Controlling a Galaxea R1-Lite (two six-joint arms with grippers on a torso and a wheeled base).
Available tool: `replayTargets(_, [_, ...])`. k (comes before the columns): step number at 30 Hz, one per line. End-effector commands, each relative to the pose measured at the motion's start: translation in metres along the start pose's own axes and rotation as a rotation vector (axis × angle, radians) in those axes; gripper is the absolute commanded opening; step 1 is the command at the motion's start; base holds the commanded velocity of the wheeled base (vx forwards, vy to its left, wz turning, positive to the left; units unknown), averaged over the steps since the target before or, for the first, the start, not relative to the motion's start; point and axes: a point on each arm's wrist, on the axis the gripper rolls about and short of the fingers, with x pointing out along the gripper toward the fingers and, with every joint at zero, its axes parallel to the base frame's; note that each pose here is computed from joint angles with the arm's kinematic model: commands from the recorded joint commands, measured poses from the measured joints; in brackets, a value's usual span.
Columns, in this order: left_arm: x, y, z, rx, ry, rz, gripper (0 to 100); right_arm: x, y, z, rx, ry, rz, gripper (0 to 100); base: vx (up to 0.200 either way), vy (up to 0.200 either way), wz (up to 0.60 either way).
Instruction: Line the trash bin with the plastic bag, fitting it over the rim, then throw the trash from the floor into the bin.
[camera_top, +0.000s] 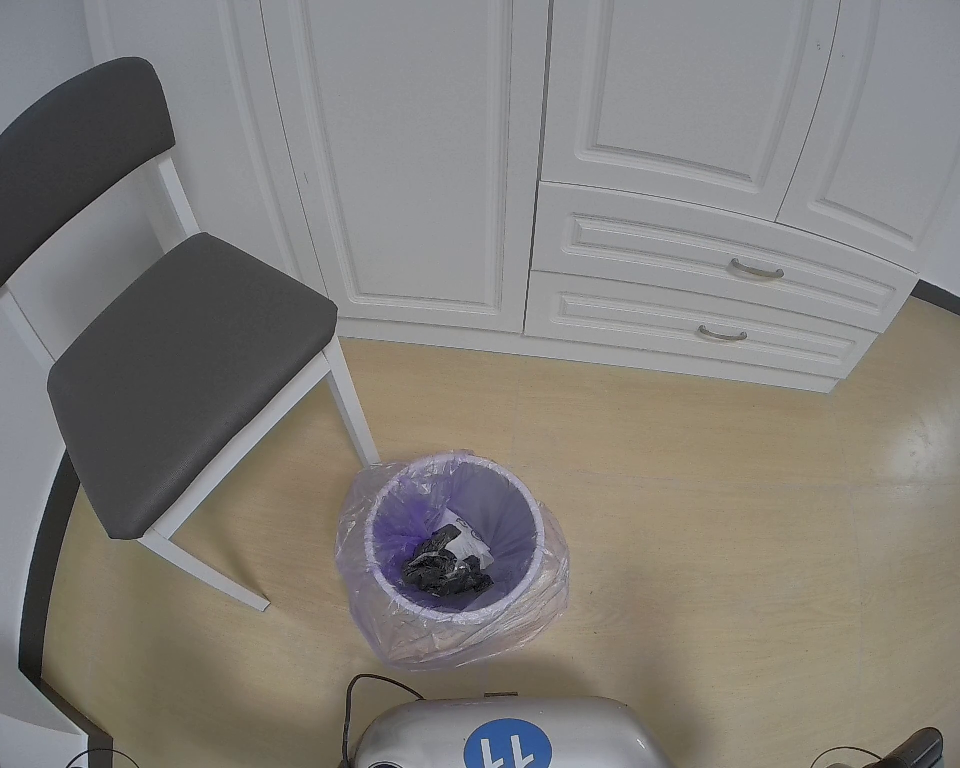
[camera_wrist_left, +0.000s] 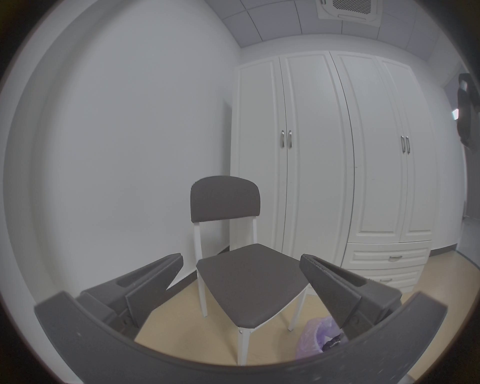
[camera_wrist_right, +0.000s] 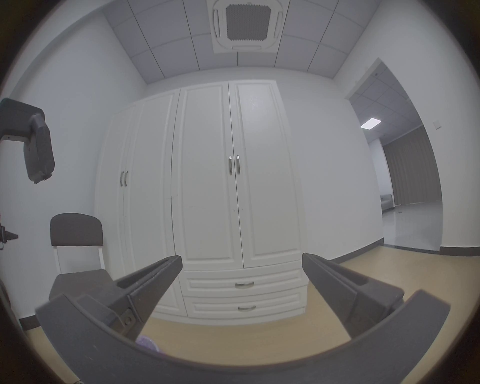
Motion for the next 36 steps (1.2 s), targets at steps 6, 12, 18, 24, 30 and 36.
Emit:
replayTargets(6, [-0.015,-0.001,-0.018,0.033,-0.029,0.042,100,-0.004,-0.002,-0.025,-0.053,-0.053,-0.001,100,0.000,0.000,0.00])
replayTargets(12, [-0.012,0.000,-0.068,0.075,0.109,0.020,100,-0.007,-0.003,-0.030,-0.052,-0.109,-0.002,100,0.000,0.000,0.00])
replayTargets(18, [-0.016,0.003,-0.094,0.137,0.294,0.020,100,-0.007,-0.004,-0.025,-0.087,-0.156,-0.083,100,0.000,0.000,0.00])
replayTargets(24, [-0.015,0.001,-0.093,0.130,0.284,-0.034,100,-0.008,-0.005,-0.025,-0.094,-0.159,-0.115,100,0.000,0.000,0.00])
replayTargets(30, [-0.016,0.000,-0.094,0.118,0.301,-0.108,100,-0.008,-0.005,-0.025,-0.130,-0.153,-0.118,100,0.000,0.000,0.00])
replayTargets(36, [-0.016,-0.001,-0.095,0.072,0.325,-0.147,100,-0.007,-0.005,-0.031,-0.144,-0.099,-0.116,100,0.000,0.000,0.00])
